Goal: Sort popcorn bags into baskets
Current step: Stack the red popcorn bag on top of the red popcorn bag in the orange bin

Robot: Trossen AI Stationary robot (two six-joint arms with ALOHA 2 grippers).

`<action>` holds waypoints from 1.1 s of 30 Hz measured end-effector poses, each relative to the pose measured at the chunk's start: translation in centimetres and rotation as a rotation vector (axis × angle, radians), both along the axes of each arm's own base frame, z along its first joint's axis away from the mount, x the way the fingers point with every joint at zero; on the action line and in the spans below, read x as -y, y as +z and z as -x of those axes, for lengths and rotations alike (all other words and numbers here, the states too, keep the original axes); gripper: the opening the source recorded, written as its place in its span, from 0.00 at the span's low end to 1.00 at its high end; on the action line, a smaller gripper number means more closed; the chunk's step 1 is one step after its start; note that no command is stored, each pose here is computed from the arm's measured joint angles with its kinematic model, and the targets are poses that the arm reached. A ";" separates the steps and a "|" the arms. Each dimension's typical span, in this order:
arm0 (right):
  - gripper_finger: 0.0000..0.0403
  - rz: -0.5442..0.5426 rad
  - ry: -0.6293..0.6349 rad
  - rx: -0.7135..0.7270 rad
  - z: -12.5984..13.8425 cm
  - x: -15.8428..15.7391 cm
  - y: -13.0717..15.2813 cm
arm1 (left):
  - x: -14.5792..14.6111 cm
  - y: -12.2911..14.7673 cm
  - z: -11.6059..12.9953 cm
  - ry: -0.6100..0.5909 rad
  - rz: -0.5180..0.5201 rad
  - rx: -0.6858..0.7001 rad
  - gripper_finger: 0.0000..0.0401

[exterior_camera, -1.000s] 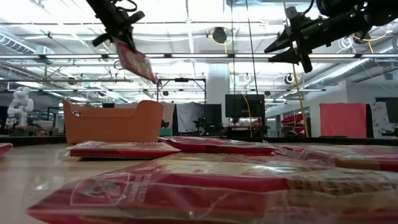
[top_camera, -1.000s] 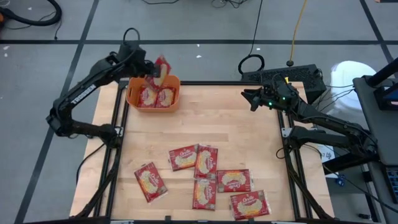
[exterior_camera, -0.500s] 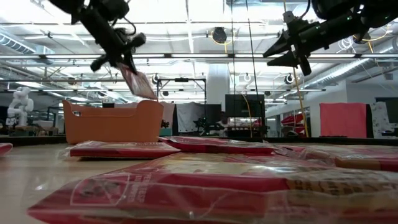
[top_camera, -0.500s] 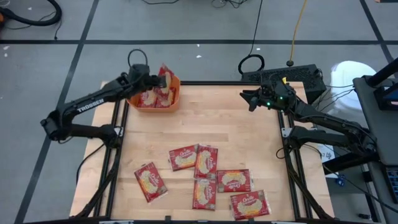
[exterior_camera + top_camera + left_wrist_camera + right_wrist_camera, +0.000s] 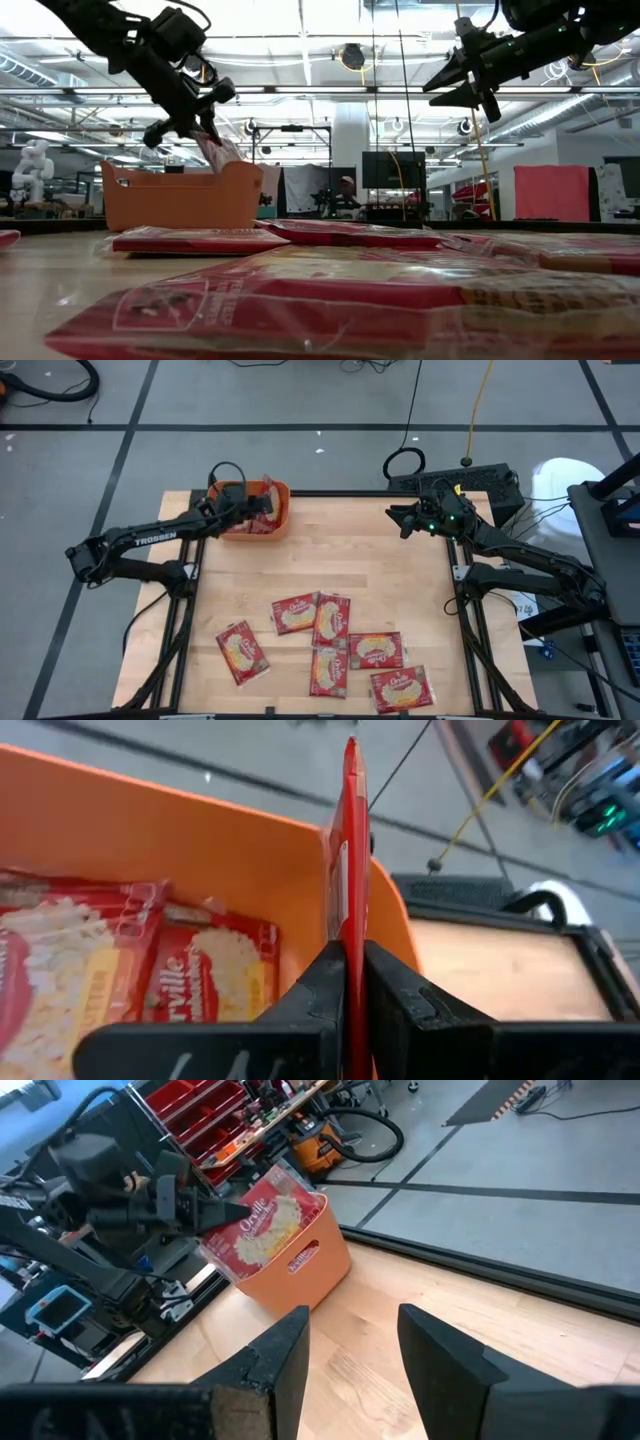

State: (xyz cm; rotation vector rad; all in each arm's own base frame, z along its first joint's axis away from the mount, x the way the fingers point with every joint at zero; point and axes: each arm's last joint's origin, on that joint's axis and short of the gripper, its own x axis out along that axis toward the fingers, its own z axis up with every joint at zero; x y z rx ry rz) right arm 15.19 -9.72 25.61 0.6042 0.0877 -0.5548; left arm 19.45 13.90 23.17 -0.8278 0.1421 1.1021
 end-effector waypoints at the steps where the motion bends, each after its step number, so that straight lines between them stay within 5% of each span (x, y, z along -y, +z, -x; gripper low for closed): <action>1: 0.36 0.000 0.000 0.000 0.0 0.0 0.0 | 0.2 -0.3 -0.1 0.010 -0.017 0.004 0.07; 33: 0.36 -0.079 0.011 0.029 -0.7 0.3 -0.4 | 0.0 -5.7 -1.4 0.010 -0.001 -0.149 0.15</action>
